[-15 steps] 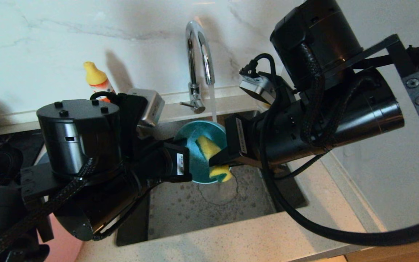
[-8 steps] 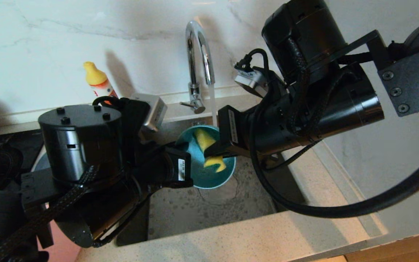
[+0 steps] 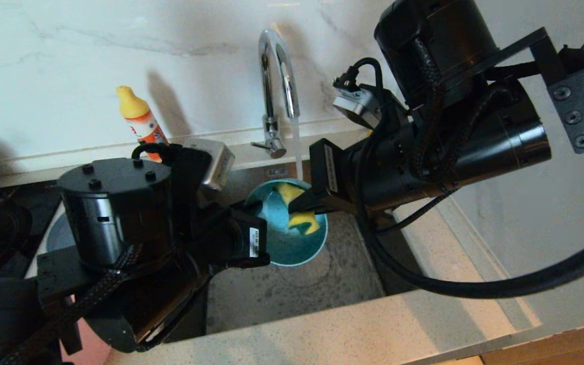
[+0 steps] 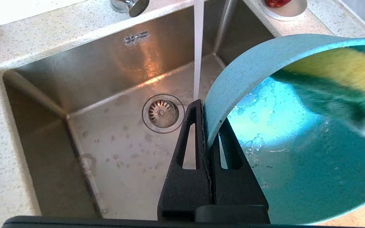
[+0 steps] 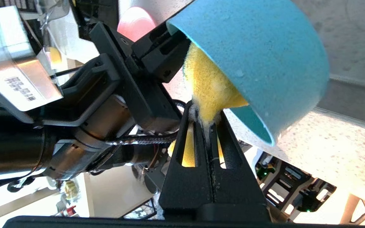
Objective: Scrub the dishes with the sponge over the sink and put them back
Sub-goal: Wipe the bowl
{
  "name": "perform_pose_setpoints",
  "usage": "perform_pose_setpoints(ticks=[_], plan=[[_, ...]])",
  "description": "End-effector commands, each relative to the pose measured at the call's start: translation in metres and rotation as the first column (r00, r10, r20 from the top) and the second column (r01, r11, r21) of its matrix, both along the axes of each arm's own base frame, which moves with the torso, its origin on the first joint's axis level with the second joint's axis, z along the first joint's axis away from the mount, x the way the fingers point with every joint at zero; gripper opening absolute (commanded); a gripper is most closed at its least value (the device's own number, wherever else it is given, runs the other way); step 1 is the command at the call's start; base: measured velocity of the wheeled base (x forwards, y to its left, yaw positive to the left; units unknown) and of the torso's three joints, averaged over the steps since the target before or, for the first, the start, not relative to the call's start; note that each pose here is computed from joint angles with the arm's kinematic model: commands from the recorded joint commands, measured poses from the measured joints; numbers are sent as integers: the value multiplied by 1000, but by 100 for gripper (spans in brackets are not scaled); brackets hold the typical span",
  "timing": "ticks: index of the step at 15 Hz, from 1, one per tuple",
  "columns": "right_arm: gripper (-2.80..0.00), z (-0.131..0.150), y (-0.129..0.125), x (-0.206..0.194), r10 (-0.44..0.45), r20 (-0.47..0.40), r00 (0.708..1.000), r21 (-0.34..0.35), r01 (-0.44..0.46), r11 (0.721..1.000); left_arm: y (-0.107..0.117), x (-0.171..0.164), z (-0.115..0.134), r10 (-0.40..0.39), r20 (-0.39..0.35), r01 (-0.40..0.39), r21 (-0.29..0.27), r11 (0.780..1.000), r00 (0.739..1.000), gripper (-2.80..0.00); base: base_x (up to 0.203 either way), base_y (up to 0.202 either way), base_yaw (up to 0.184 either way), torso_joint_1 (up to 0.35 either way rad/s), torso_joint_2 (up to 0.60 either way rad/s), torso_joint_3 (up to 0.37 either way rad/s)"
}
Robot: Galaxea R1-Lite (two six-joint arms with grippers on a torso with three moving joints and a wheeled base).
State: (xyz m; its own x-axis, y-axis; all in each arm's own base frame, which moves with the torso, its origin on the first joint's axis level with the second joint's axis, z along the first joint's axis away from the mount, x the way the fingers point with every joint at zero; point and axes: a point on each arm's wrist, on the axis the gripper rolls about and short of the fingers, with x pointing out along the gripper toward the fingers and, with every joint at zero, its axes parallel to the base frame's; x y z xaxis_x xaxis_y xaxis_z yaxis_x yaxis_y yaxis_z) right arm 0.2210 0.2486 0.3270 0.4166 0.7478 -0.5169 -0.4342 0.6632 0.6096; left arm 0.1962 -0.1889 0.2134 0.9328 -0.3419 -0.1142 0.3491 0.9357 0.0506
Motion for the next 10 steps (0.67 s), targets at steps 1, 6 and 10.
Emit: perform_pose_setpoints(ticks=[1, 6, 10], plan=[[-280, 4, -5, -4, -7, -3, 1000, -5, 7, 1000, -1, 2, -4, 5, -4, -5, 5, 1000, 1000, -280, 0, 0, 0, 0, 0, 0], [-280, 0, -14, -4, -26, -42, 999, -51, 23, 998, 0, 1, 4, 19, 20, -19, -12, 1000, 1000, -280, 0, 0, 0, 0, 0, 0], [-280, -7, -9, 0, -26, -59, 998, -68, 22, 997, 0, 3, 12, 26, 66, -24, -33, 999, 997, -280, 0, 0, 0, 0, 0, 0]])
